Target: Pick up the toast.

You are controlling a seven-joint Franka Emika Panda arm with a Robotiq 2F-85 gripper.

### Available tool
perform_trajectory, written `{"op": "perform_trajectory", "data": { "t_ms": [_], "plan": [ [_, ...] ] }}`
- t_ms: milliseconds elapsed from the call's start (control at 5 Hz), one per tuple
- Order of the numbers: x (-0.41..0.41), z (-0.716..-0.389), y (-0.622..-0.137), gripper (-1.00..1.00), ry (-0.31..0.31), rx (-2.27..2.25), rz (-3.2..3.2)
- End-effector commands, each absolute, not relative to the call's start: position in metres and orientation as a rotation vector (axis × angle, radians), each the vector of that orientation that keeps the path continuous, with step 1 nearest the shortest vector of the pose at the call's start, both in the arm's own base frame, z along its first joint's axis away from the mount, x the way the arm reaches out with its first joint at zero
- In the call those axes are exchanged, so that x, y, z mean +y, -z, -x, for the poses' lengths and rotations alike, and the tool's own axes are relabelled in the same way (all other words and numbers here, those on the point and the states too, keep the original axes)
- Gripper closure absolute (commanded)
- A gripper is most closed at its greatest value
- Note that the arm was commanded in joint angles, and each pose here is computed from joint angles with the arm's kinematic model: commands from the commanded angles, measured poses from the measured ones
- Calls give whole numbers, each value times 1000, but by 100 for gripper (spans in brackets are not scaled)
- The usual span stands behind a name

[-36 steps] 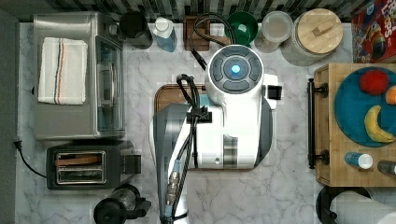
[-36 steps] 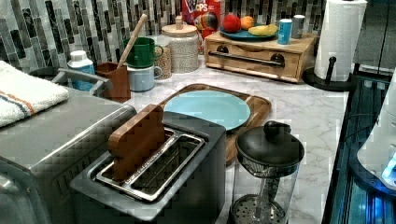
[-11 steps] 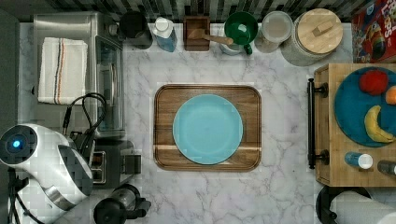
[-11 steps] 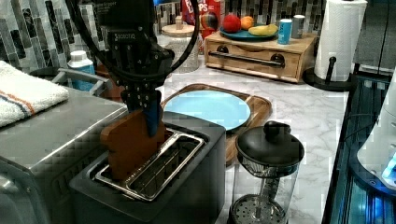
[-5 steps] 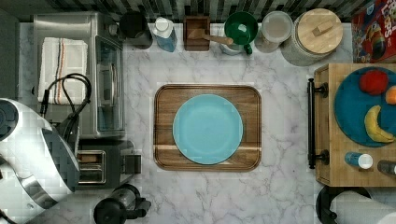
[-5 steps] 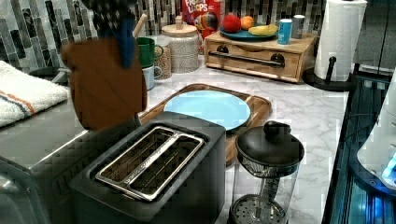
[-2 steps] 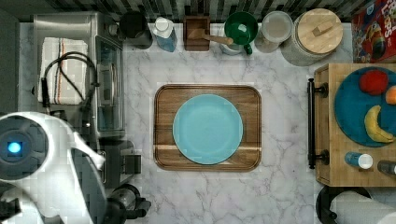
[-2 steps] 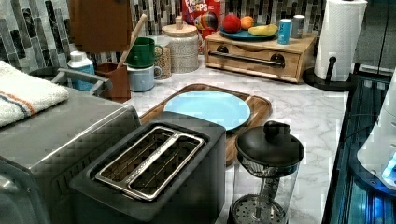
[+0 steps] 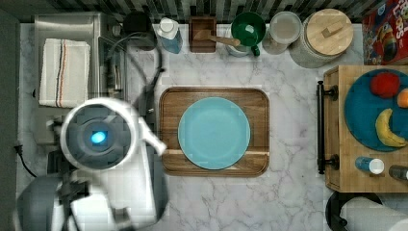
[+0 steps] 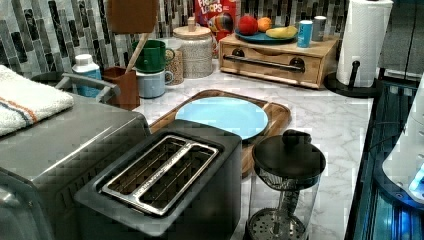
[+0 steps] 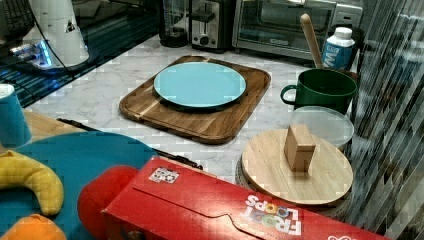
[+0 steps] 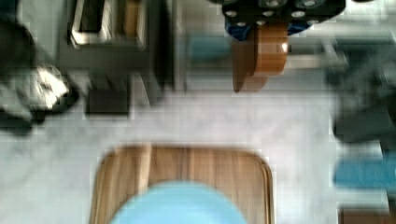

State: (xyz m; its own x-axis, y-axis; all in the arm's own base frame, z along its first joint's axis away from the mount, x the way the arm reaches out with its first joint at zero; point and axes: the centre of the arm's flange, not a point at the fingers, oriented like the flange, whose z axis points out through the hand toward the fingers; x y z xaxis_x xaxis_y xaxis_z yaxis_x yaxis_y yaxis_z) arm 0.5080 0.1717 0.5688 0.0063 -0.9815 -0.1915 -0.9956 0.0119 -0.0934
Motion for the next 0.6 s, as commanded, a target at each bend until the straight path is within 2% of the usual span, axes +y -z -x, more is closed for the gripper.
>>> {"op": "perform_trajectory", "data": {
  "t_ms": [200, 600],
  "plan": [
    [80, -533, -492, 100, 37, 2290, 2231],
    [70, -522, -489, 100, 29, 2270, 2241]
  ]
}}
